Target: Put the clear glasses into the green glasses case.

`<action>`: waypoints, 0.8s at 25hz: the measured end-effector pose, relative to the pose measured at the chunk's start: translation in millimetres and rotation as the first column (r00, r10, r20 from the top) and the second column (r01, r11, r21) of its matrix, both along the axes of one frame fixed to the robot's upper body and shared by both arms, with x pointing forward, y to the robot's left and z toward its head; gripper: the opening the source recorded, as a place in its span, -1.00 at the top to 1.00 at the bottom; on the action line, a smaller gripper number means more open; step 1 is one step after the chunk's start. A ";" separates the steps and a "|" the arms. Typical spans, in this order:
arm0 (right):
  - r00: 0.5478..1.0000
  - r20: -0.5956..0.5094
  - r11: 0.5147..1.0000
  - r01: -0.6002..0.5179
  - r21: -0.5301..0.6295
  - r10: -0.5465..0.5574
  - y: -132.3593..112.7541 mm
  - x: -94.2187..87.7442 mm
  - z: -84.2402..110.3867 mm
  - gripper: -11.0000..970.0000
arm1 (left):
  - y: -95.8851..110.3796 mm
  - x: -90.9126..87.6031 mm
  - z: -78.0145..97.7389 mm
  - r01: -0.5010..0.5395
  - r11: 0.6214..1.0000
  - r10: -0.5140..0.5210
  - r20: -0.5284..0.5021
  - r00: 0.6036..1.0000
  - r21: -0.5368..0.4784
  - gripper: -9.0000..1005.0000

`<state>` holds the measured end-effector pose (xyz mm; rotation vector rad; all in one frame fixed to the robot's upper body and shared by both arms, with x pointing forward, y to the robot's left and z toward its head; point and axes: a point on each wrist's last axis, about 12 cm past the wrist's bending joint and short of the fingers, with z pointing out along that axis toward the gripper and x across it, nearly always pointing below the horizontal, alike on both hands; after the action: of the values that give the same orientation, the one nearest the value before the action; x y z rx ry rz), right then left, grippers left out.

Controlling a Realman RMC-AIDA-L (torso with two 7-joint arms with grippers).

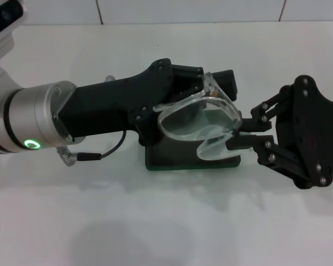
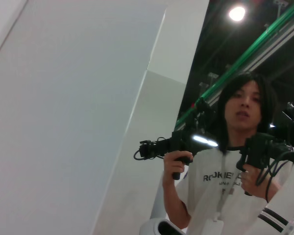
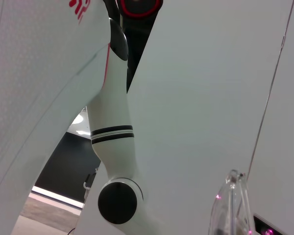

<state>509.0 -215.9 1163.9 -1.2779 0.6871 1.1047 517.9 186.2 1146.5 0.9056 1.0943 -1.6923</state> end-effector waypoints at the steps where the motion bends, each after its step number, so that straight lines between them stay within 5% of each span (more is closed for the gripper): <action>1: 1.000 0.000 1.000 0.000 0.000 0.000 0.0 0.0 0.0 0.86 | 0.0 -0.3 -0.1 0.003 1.000 -0.003 0.000 1.000 0.001 0.87; 20: 1.000 -0.006 1.000 0.002 0.004 -0.002 0.4 0.0 -1.1 0.86 | 2.8 -1.4 -1.2 -0.010 1.000 0.010 0.014 1.000 -0.007 0.87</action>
<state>509.0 -215.4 1162.8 -1.2707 0.6908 1.1085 516.5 189.0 1145.3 0.9051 1.0811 -1.6782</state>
